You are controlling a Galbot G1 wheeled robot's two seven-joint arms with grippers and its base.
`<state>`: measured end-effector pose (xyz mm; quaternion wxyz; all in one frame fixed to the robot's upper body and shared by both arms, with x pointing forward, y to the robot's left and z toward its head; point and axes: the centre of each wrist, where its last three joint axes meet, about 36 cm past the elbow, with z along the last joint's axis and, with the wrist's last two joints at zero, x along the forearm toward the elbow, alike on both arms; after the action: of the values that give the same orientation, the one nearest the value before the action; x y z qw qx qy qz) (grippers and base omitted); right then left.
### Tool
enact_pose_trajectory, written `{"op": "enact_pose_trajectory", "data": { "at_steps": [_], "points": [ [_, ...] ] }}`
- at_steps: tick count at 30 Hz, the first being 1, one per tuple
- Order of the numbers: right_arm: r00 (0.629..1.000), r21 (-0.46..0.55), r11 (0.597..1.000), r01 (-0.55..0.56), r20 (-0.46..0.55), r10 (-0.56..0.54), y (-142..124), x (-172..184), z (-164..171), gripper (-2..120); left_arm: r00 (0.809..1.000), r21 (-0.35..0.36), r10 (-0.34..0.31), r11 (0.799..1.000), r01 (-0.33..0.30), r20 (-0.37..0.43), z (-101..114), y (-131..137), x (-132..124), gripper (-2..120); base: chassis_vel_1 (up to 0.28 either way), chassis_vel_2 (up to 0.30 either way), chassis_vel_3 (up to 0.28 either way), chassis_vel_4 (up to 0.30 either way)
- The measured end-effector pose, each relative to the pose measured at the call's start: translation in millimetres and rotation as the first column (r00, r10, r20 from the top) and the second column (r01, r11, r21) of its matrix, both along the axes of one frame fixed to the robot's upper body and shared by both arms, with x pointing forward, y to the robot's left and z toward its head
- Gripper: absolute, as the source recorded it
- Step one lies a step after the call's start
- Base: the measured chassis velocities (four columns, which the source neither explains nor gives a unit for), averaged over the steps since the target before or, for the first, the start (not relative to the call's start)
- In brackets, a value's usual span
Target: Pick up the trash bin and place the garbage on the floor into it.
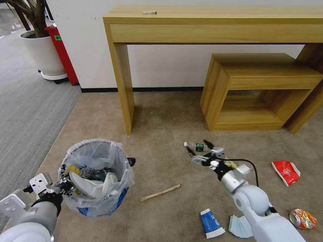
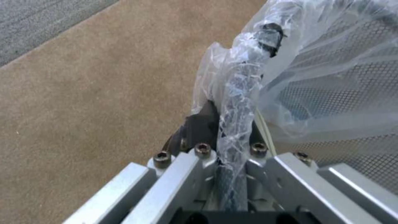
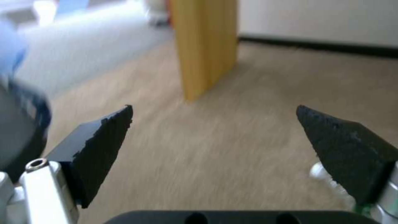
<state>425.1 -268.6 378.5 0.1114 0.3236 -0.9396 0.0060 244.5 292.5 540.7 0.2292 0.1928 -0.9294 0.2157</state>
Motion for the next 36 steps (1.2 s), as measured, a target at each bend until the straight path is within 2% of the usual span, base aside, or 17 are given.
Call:
{"op": "enact_pose_trajectory", "data": {
  "at_steps": [4,6,8,12,15,16,19,20,23,24,26,27,30,31,33,34,36],
  "points": [
    [0.99,-0.108,0.984,-0.139,-0.046,0.134,8.7,26.6,-9.0,100,1.0,0.002,0.002,1.0,-0.002,0.0,0.1,-0.2,-0.2,0,0.0,0.0,0.0,0.0],
    [0.987,-0.119,0.98,-0.157,-0.054,0.152,10.1,30.4,-10.9,100,1.0,0.002,0.003,1.0,-0.003,-0.002,-0.2,-0.5,-0.3,0,0.0,0.0,0.0,0.0],
    [0.962,-0.15,0.953,-0.265,-0.103,0.252,16.4,51.0,-24.2,100,1.0,0.006,0.007,1.0,-0.007,-0.011,-1.8,-1.4,-1.5,0,0.0,0.0,0.0,0.0],
    [0.929,-0.176,0.914,-0.365,-0.138,0.344,23.8,69.6,-37.7,100,1.0,0.009,0.012,1.0,-0.012,-0.014,-2.1,-0.6,-2.4,0,0.0,0.0,0.0,0.0],
    [0.862,-0.239,0.829,-0.506,-0.145,0.485,43.9,103.1,-41.7,100,1.0,0.014,0.02,1.0,-0.02,-0.016,-2.5,0.8,-2.6,0,0.0,0.0,0.0,0.0],
    [0.862,-0.239,0.829,-0.506,-0.145,0.485,43.9,103.1,-41.7,100,1.0,0.014,0.02,1.0,-0.02,-0.016,-2.5,0.8,-2.6,0,0.0,0.0,0.0,0.0],
    [0.759,-0.25,0.718,-0.649,-0.166,0.629,63.6,131.1,-42.7,100,0.999,0.021,0.03,0.999,-0.03,-0.028,-6.8,1.8,-1.0,0,0.0,0.0,0.0,0.0],
    [0.759,-0.25,0.718,-0.649,-0.166,0.629,63.6,131.1,-42.7,100,0.999,0.021,0.03,0.999,-0.03,-0.028,-6.8,1.8,-1.0,0,0.0,0.0,0.0,0.0],
    [0.692,-0.271,0.639,-0.72,-0.212,0.69,64.8,147.2,-41.1,100,0.999,0.024,0.034,0.999,-0.033,-0.029,-7.9,1.9,0.0,0,0.0,0.0,0.0,0.0],
    [0.692,-0.271,0.639,-0.72,-0.212,0.69,64.8,147.2,-41.1,100,0.999,0.024,0.034,0.999,-0.033,-0.029,-7.9,1.9,0.0,0,0.0,0.0,0.0,0.0],
    [0.663,-0.297,0.597,-0.746,-0.246,0.707,60.4,154.1,-41.7,100,0.999,0.023,0.035,0.999,-0.034,-0.029,-8.3,1.6,0.6,0,0.0,0.0,0.0,0.0],
    [0.663,-0.297,0.597,-0.746,-0.246,0.707,60.4,154.1,-41.7,100,0.999,0.023,0.035,0.999,-0.034,-0.029,-8.3,1.6,0.6,0,0.0,0.0,0.0,0.0],
    [0.598,-0.382,0.473,-0.794,-0.346,0.723,46.0,163.4,-54.3,100,0.998,0.017,0.041,0.999,-0.041,-0.037,-12.8,2.0,2.8,0,0.0,0.0,0.0,0.0],
    [0.598,-0.382,0.473,-0.794,-0.346,0.723,46.0,163.4,-54.3,100,0.998,0.017,0.041,0.999,-0.041,-0.037,-12.8,2.0,2.8,0,0.0,0.0,0.0,0.0],
    [0.584,-0.435,0.416,-0.799,-0.39,0.712,39.5,163.7,-60.5,100,0.998,0.015,0.042,0.999,-0.041,-0.041,-14.7,2.1,3.6,0,0.0,0.0,0.0,0.0],
    [0.584,-0.435,0.416,-0.799,-0.39,0.712,39.5,163.7,-60.5,100,0.998,0.015,0.042,0.999,-0.041,-0.041,-14.7,2.1,3.6,0,0.0,0.0,0.0,0.0],
    [0.575,-0.464,0.378,-0.801,-0.423,0.7,31.3,161.1,-64.5,100,0.998,0.013,0.042,0.999,-0.041,-0.044,-16.7,3.0,4.9,0,0.0,0.0,0.0,0.0]
  ]
}}
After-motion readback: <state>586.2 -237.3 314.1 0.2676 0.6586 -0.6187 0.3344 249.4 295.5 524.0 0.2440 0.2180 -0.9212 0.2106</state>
